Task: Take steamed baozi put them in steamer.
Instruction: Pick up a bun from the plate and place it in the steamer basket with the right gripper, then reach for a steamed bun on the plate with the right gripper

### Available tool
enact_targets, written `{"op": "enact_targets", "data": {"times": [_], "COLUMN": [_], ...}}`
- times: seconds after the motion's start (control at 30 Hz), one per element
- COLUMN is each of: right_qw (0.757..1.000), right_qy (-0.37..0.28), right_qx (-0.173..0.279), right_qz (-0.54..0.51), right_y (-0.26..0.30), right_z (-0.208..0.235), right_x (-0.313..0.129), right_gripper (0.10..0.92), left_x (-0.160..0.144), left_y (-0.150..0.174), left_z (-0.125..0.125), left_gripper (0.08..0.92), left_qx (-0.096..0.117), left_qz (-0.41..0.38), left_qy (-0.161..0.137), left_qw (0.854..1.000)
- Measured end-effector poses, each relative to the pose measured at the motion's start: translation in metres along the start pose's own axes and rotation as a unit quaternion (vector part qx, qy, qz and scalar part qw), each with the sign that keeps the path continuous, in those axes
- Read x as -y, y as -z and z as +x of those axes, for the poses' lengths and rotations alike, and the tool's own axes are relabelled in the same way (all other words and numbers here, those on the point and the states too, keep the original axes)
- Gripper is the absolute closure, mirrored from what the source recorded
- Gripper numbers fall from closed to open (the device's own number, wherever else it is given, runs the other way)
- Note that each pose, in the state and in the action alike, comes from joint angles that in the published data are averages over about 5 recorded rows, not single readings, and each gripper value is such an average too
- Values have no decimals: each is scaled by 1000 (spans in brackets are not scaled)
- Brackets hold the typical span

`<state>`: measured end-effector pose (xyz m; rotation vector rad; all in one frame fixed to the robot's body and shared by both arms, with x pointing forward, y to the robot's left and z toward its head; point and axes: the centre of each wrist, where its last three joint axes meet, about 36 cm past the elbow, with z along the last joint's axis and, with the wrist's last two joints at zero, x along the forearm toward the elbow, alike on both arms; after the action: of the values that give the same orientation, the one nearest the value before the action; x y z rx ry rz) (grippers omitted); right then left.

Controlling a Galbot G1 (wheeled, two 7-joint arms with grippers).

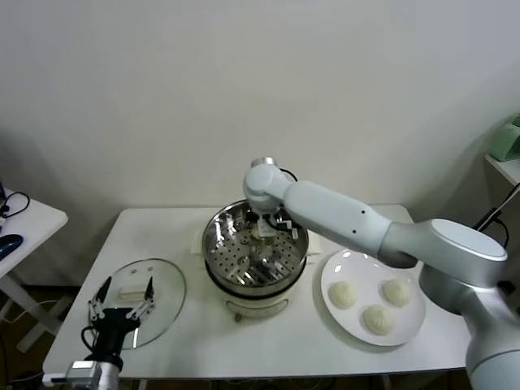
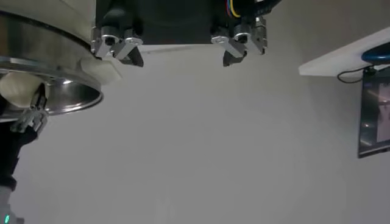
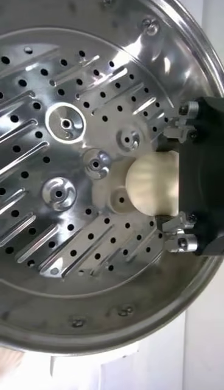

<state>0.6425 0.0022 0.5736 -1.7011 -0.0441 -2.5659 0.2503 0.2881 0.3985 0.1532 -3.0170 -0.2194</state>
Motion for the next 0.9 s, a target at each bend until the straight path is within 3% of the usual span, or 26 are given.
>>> {"op": "enact_targets", "data": {"times": [0.23,0.67,0.9], "right_qw": [1000,1000,988], "right_qy": [-4,-10,-22], "right_qx": [0,0,39], "right_qz": [2,-12,-148], "right_y": [-4,-26,-59], "right_z": [1,51,103], "right_x": [-1,-26,-85], "right_gripper": [208,200,200], "left_x": [1,0,1], "left_y": [0,1,4], "left_z": [0,-2,-5], "left_gripper": [177,177,177], "left_qx": [-1,-1,2], "left_qz": [2,-2,-4], "left_qy": [0,2,2], "left_qw": [1000,1000,1000]}}
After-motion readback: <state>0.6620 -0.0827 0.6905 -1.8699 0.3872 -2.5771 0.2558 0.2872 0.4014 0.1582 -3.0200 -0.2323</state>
